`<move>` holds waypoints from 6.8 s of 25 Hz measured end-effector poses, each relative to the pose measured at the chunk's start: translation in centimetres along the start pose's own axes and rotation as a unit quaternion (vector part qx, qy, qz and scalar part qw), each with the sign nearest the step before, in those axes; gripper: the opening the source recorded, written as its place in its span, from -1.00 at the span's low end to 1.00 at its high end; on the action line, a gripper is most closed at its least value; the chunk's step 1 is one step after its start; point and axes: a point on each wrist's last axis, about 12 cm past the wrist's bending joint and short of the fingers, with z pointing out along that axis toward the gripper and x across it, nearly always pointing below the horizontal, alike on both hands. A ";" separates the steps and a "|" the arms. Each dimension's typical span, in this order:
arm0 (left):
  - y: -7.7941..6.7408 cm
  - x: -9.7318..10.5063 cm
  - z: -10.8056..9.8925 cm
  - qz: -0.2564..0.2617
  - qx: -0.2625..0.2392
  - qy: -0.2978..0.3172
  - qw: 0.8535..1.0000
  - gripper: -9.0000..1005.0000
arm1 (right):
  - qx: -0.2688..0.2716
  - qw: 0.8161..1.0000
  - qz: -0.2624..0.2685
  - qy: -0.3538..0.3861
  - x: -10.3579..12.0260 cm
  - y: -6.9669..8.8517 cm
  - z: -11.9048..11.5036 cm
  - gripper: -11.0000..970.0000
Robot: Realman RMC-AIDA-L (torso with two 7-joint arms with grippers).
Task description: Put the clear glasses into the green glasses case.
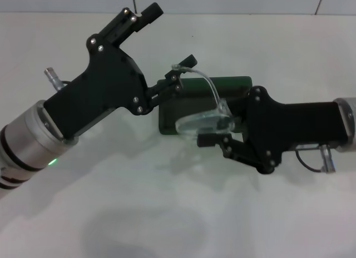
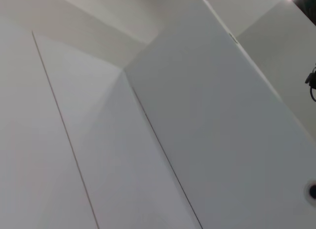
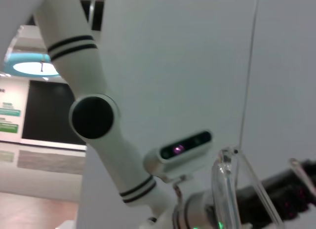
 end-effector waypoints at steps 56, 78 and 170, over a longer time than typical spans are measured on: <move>-0.3 0.1 -0.1 0.030 0.024 0.006 0.999 0.26 | -0.015 0.994 0.090 0.058 -0.5 -2.2 1.3 -0.72; 1.3 0.4 -1.4 0.023 -0.097 0.031 0.994 0.28 | 0.062 0.991 0.034 0.114 0.0 -2.8 -0.5 -0.69; 6.4 4.4 -5.2 -0.254 -0.305 0.175 0.901 0.29 | 0.133 0.871 -0.060 0.469 1.5 -3.1 8.2 -0.16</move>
